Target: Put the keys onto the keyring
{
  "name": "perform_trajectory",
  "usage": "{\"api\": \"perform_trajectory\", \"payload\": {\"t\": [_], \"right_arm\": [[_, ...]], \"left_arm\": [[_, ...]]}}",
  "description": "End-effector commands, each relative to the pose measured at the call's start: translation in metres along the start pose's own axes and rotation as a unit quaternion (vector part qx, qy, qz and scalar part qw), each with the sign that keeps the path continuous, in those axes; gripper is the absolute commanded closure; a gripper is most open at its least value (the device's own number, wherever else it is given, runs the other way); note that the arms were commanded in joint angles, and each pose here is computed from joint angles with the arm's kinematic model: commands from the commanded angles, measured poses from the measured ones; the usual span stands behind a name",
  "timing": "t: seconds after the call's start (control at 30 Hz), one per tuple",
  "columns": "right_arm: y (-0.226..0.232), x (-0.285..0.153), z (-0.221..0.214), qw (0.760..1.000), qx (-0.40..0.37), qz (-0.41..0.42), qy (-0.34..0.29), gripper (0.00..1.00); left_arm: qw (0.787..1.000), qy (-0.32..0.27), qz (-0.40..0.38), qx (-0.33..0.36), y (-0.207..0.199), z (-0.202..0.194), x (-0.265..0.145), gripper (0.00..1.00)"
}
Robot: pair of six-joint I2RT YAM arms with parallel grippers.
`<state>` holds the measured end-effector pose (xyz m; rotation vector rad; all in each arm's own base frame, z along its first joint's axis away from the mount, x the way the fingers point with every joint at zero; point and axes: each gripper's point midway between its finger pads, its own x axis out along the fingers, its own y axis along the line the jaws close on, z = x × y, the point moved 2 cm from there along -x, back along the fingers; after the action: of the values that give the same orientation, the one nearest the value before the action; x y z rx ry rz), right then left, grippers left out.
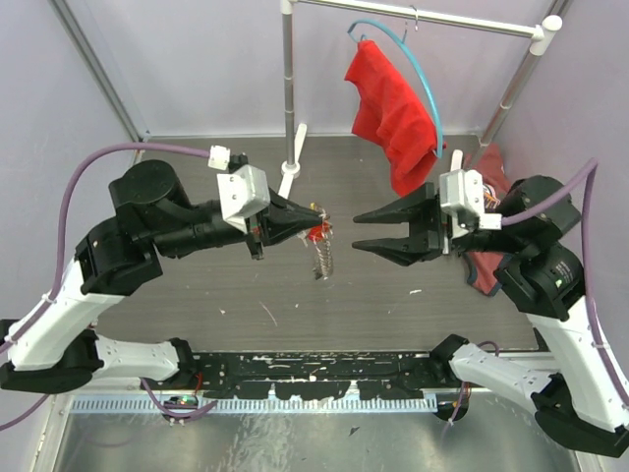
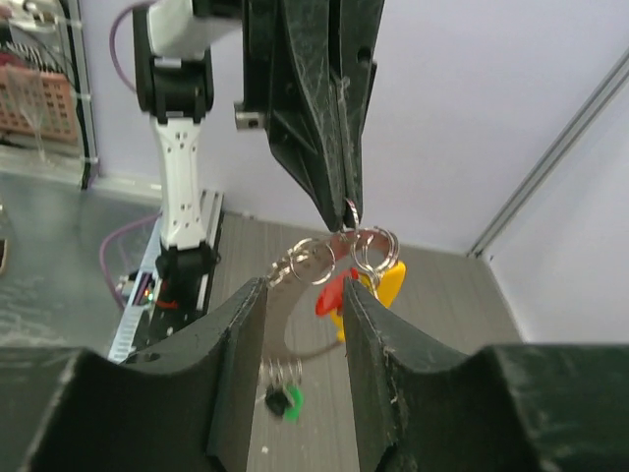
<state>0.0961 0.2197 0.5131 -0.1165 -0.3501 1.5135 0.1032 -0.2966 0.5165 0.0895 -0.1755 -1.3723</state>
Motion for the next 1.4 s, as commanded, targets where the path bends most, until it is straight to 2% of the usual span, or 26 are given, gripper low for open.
{"api": "perform_trajectory", "payload": {"t": [0.0,0.17,0.3,0.5,0.67,0.87,1.37], "right_arm": [[0.001,-0.003,-0.042,0.996,0.031,0.008,0.084,0.58],[-0.011,0.003,-0.050,0.993,0.060,-0.008,0.101,0.62],[-0.013,0.007,-0.055,0.992,0.065,-0.003,0.105,0.62],[-0.009,0.016,-0.057,0.993,0.072,0.026,0.094,0.61],[0.000,0.018,-0.056,0.992,0.077,0.055,0.080,0.64],[0.000,0.020,-0.067,0.991,0.088,0.059,0.086,0.64],[0.004,0.025,-0.063,0.990,0.090,0.081,0.066,0.65]], "left_arm": [[0.995,0.096,-0.034,0.018,-0.009,-0.030,-0.012,1.00],[0.990,0.135,-0.043,0.013,-0.010,-0.038,-0.014,1.00],[0.988,0.146,-0.042,0.014,-0.009,-0.042,-0.014,1.00],[0.988,0.147,-0.045,0.013,-0.010,-0.045,-0.012,1.00],[0.988,0.149,-0.043,0.015,-0.009,-0.046,-0.011,1.00],[0.989,0.141,-0.045,0.016,-0.009,-0.045,-0.007,1.00],[0.989,0.140,-0.051,0.014,-0.011,-0.046,-0.005,1.00]]}}
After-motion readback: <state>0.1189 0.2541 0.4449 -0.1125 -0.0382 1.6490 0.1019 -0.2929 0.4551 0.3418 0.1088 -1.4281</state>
